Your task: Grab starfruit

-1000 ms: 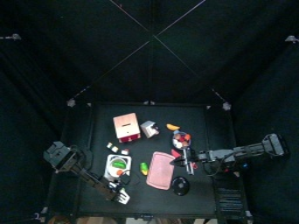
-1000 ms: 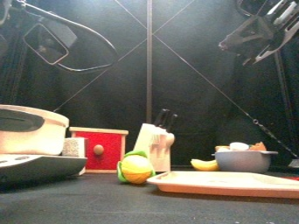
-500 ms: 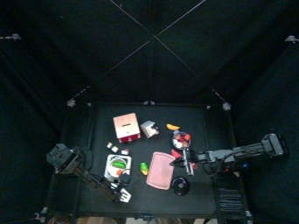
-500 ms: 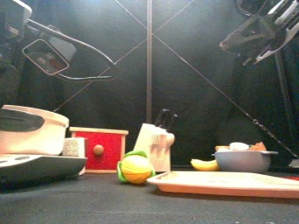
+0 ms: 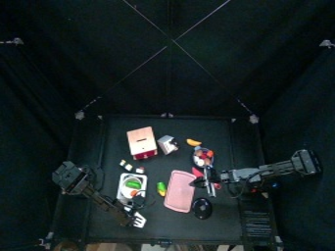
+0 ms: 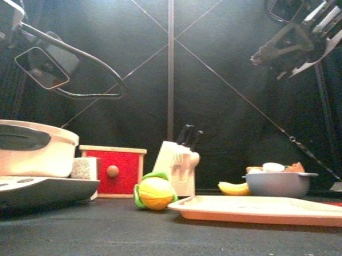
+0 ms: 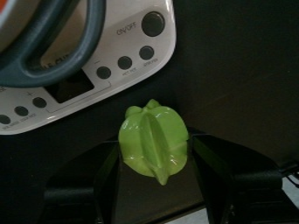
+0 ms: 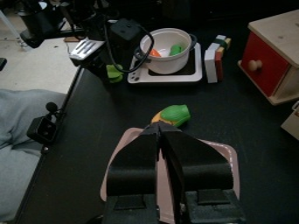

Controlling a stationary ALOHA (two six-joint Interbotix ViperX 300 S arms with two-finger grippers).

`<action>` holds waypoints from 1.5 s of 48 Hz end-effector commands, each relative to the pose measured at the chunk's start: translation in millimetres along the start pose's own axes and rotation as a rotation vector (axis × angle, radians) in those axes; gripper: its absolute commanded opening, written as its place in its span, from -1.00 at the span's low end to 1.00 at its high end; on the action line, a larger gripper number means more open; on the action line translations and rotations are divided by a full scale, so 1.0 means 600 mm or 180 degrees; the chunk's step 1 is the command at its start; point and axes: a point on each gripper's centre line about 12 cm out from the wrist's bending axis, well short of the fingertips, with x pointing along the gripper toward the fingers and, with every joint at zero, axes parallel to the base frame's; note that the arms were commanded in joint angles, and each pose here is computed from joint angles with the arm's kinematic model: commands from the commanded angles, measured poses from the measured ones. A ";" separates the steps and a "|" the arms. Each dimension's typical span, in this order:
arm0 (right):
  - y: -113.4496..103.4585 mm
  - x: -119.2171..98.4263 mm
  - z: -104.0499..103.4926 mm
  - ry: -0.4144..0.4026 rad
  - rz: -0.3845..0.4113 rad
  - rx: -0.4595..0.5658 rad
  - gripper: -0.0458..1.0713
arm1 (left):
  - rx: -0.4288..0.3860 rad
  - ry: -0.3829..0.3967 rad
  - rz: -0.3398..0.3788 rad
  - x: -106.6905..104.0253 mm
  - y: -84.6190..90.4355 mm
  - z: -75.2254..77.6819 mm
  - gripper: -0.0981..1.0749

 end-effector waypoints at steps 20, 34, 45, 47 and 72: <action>0.003 -0.002 0.023 -0.0130 0.0019 0.0010 -0.85 | 0.0580 -0.0047 -0.0425 -0.106 -0.064 0.010 0.40; 0.004 -0.018 0.030 -0.0139 0.0026 0.0123 -0.85 | 0.1013 -0.0209 -0.0417 -0.129 -0.110 0.066 0.40; 0.005 -0.032 0.027 -0.0050 0.0034 0.0159 -0.85 | 0.0996 -0.0527 -0.0447 -0.142 -0.120 0.137 0.40; 0.005 -0.034 0.028 -0.0050 0.0036 0.0159 -0.85 | 0.0972 -0.0545 -0.0424 -0.139 -0.118 0.145 0.40; 0.005 -0.033 0.029 -0.0031 0.0033 0.0165 -0.85 | 0.0823 -0.0437 -0.0214 -0.116 -0.068 0.162 0.40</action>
